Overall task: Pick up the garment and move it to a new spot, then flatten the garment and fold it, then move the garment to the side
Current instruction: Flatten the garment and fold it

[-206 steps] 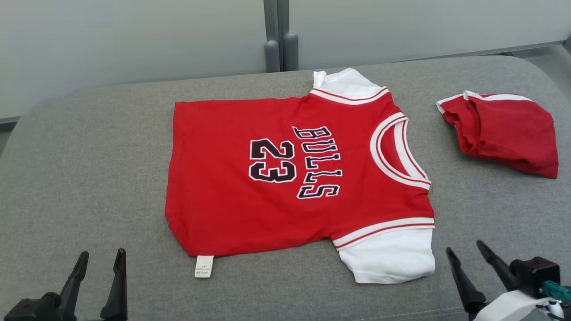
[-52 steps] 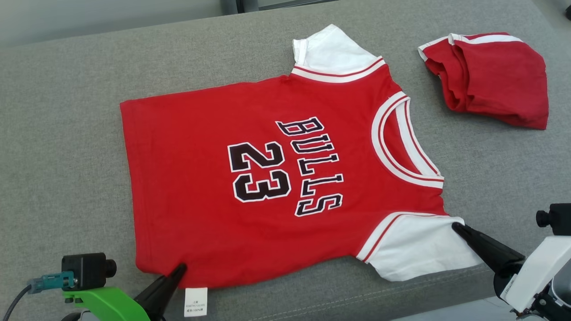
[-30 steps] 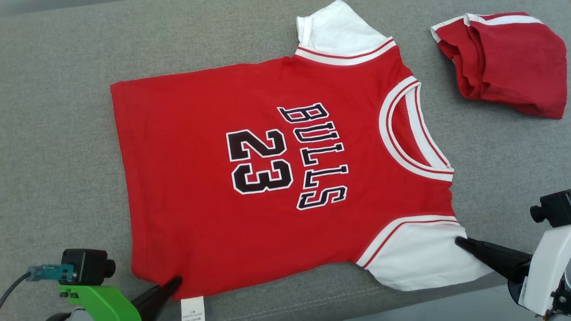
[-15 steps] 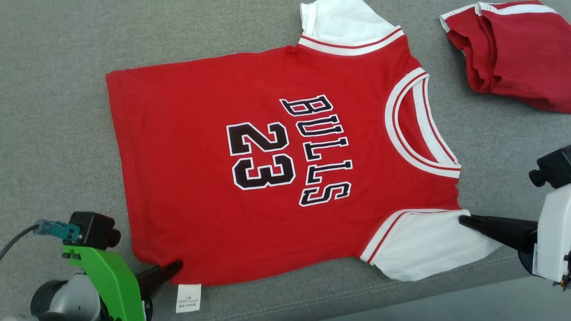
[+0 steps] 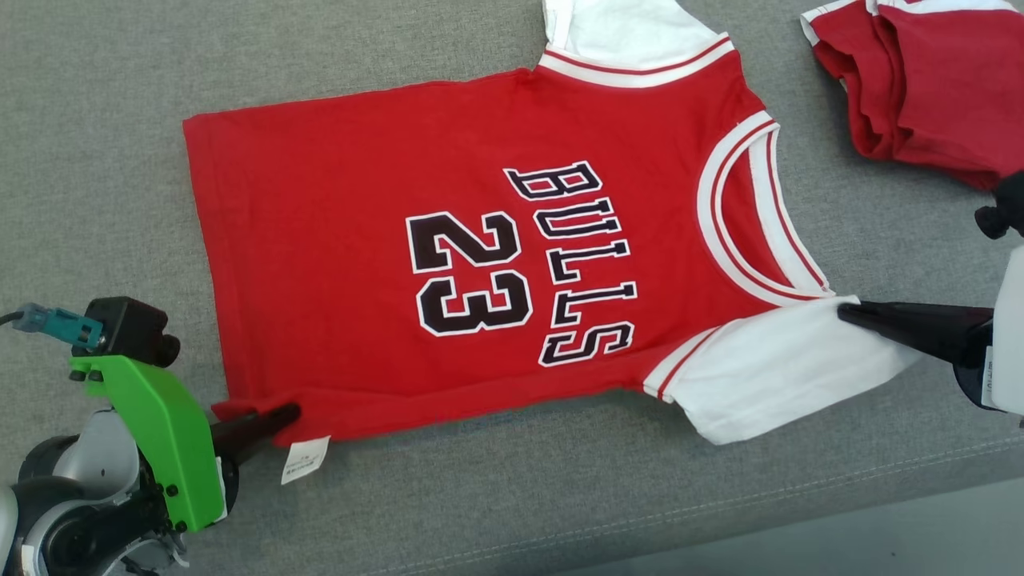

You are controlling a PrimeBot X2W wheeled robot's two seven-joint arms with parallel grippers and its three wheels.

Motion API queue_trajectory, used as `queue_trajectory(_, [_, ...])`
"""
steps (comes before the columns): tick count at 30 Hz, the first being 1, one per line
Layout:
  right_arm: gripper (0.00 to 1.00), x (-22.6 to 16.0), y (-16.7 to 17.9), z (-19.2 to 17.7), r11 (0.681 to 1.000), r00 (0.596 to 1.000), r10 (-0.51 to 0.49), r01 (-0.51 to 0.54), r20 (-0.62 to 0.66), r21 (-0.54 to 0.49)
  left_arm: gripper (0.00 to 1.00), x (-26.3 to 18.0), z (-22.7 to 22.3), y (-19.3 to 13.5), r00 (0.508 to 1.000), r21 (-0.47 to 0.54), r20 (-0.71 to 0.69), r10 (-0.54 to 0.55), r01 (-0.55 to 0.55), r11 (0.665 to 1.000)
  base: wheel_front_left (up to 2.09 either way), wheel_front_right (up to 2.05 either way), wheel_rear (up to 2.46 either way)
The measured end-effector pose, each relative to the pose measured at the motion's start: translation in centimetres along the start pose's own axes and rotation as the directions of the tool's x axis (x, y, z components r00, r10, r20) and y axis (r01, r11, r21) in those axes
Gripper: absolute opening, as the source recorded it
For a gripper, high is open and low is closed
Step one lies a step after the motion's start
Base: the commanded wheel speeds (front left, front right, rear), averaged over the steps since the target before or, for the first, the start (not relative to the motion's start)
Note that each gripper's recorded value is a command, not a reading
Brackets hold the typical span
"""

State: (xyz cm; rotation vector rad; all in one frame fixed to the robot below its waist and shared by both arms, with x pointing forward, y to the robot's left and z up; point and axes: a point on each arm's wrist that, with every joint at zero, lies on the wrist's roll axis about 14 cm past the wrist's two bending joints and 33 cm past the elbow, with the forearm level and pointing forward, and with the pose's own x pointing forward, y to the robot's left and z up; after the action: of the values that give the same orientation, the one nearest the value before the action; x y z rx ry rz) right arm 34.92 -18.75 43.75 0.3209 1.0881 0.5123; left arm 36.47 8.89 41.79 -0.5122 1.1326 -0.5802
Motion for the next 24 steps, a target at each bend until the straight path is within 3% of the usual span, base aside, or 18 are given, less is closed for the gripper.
queue_trajectory(13, [0.00, 1.3, 0.4, 2.6, 1.000, 0.999, 0.022, -0.022, 0.025, 0.005, 0.00, 1.8, 2.2, 1.0, 1.000, -0.053, -0.011, -0.001, 0.001, 0.999, 0.00, 0.00, 0.00])
queue_trajectory(24, [0.00, 3.0, -0.1, 2.5, 0.999, 1.000, 0.028, -0.028, 0.004, 0.040, 0.00, 3.3, 3.0, 1.8, 1.000, -0.088, -0.025, 0.015, -0.017, 0.996, 0.00, 0.00, 0.00])
